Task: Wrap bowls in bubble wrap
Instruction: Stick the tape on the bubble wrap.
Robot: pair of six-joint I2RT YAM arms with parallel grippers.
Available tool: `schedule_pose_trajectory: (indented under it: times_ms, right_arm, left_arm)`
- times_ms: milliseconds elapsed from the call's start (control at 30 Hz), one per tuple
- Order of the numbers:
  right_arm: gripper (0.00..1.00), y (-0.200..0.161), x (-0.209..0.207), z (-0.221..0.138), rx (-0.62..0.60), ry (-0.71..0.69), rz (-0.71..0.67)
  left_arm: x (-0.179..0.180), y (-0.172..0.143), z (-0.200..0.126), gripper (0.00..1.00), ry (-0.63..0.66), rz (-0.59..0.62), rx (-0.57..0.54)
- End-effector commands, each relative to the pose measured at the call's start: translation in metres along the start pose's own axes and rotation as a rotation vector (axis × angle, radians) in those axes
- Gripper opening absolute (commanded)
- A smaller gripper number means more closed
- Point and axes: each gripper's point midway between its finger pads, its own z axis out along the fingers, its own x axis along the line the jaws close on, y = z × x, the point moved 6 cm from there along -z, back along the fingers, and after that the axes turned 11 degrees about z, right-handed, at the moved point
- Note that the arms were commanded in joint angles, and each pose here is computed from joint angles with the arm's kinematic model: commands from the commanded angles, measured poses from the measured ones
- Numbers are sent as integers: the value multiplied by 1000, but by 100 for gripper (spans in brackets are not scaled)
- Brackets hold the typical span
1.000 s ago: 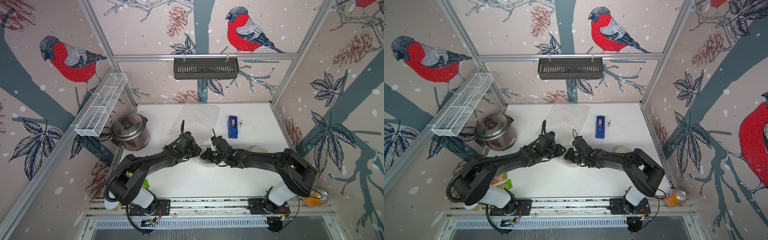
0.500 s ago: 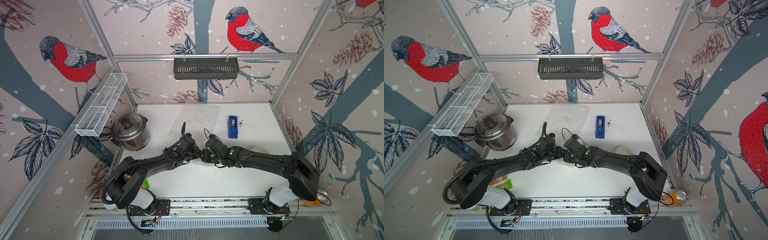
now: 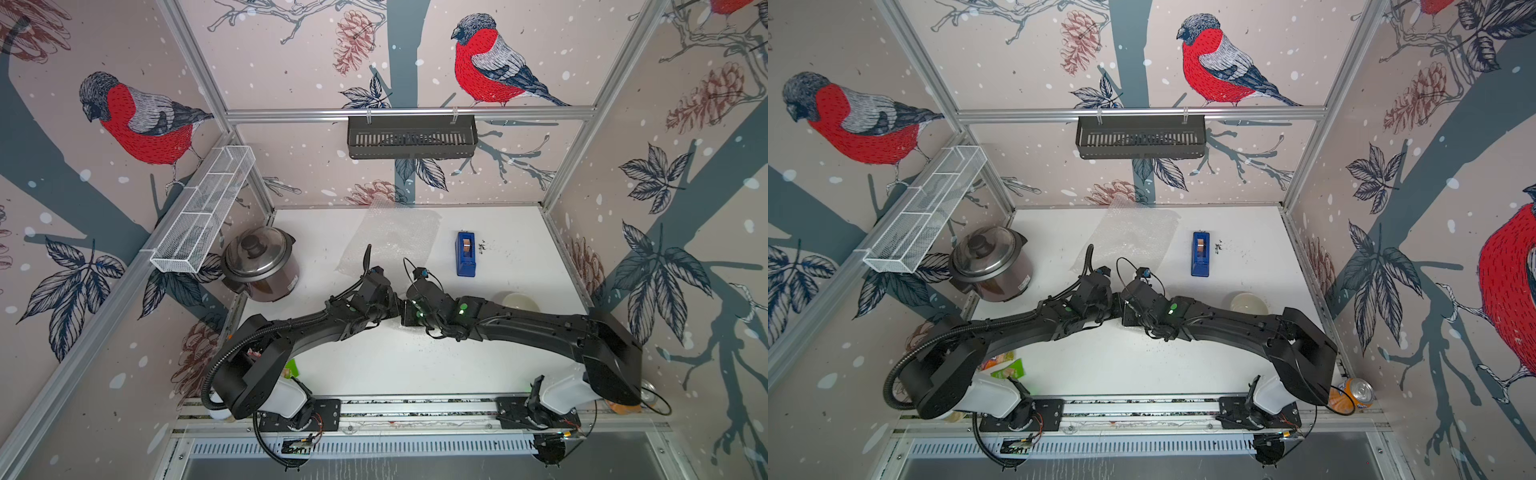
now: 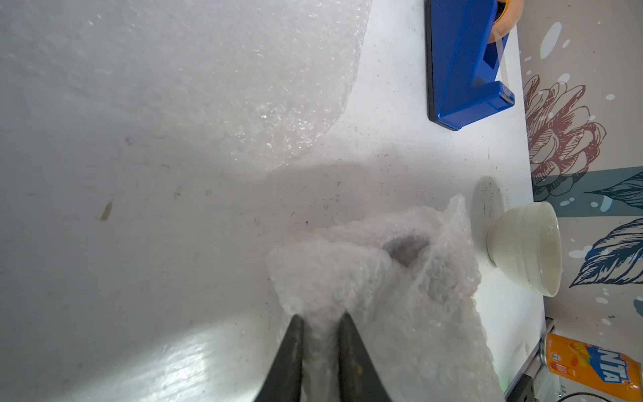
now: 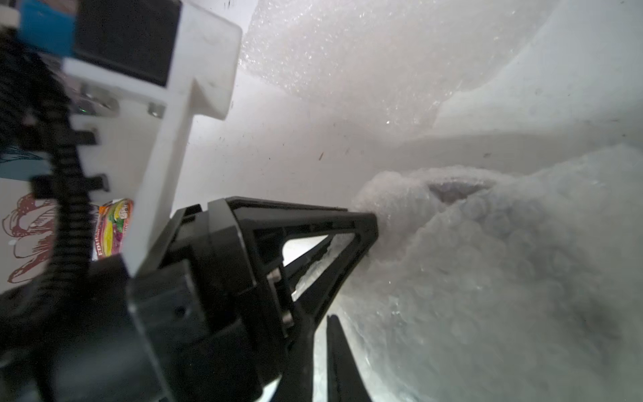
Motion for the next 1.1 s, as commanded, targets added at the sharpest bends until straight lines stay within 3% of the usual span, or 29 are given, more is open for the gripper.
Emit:
schedule_pose_trajectory:
  times_ms: [0,267,500,867,1067]
  right_arm:
    - [6,-8,-16,8,-4,-39,17]
    - [0,-41,-9,11,63,-4,-16]
    - [9,-8,-5,-25,-62,31,31]
    - [1,-54,-30,12,88,-53,16]
    - [4,-25,-20,-18,-17,-22,28]
  left_arm:
    - [-3,-1,0,20,-18,-5,0]
    - [-1,-3,1,19,-17,-13,3]
    - [-1,-4,-1,19,-19,-22,-1]
    - [-4,-4,-4,19,-29,-36,-2]
    - [-5,-6,-4,20,-31,-33,4]
